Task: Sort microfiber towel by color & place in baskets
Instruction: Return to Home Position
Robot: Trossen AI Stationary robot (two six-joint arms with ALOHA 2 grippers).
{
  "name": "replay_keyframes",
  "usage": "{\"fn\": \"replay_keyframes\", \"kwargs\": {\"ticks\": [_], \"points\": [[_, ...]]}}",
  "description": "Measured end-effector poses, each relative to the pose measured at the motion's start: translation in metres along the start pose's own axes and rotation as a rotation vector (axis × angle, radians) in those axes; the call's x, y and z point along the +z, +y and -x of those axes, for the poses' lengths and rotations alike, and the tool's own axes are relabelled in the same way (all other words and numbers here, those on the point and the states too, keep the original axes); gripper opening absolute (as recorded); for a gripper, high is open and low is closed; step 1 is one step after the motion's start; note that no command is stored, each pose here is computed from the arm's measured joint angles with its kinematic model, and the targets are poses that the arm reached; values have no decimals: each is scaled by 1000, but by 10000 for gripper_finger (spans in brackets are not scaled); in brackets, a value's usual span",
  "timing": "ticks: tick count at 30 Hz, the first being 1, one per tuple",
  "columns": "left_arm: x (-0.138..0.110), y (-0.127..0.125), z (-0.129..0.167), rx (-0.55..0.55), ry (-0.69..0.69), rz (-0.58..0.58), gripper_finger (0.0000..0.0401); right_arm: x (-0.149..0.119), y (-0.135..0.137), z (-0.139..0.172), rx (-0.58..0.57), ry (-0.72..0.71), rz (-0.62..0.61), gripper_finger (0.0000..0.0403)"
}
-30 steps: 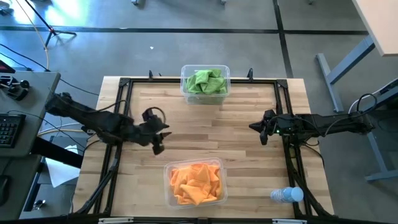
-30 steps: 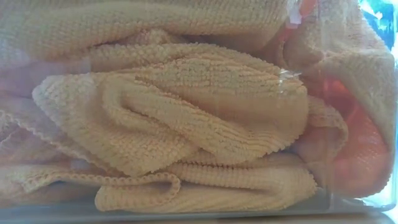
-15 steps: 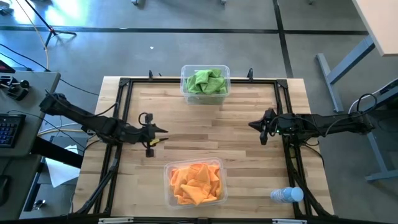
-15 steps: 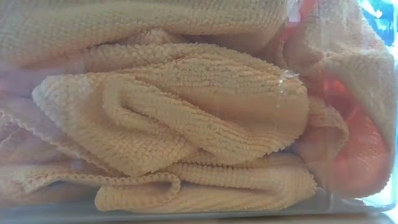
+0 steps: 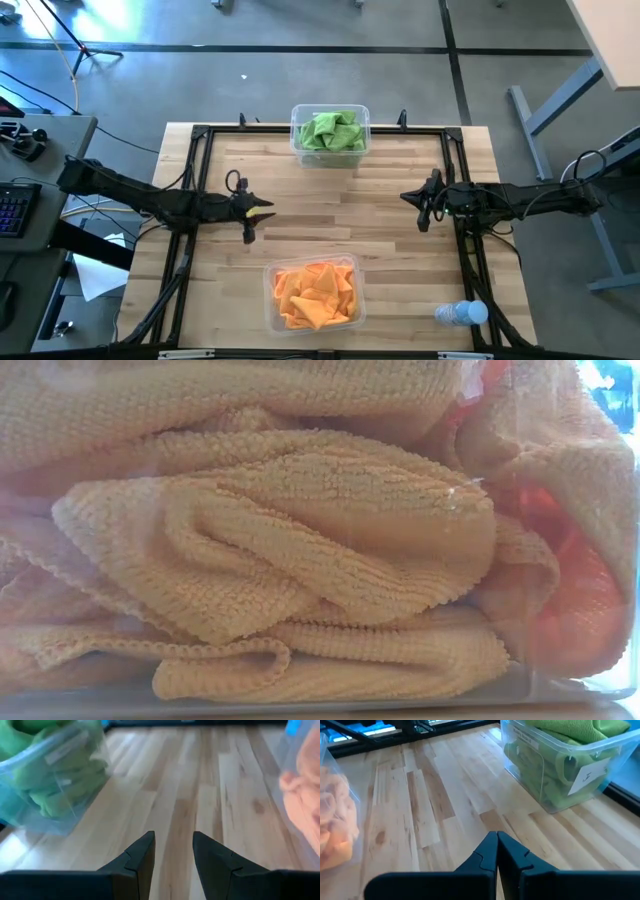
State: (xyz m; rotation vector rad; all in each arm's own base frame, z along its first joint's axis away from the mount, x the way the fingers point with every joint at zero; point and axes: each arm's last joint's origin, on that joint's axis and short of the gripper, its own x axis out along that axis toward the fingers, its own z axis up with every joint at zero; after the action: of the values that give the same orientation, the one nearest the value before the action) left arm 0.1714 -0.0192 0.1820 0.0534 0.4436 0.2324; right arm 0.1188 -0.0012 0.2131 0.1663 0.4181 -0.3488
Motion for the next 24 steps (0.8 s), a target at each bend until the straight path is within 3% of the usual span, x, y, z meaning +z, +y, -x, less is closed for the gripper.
{"fn": "replay_keyframes", "kwargs": {"ticks": [10, 24], "points": [[-24, 16, -3, 48, -250, 64, 122, 5, -3, -1, -10, -39, 83, 0], [-34, 26, 14, 51, -381, 106, 122, 7, -8, -3, 4, -39, 62, 0]]}}
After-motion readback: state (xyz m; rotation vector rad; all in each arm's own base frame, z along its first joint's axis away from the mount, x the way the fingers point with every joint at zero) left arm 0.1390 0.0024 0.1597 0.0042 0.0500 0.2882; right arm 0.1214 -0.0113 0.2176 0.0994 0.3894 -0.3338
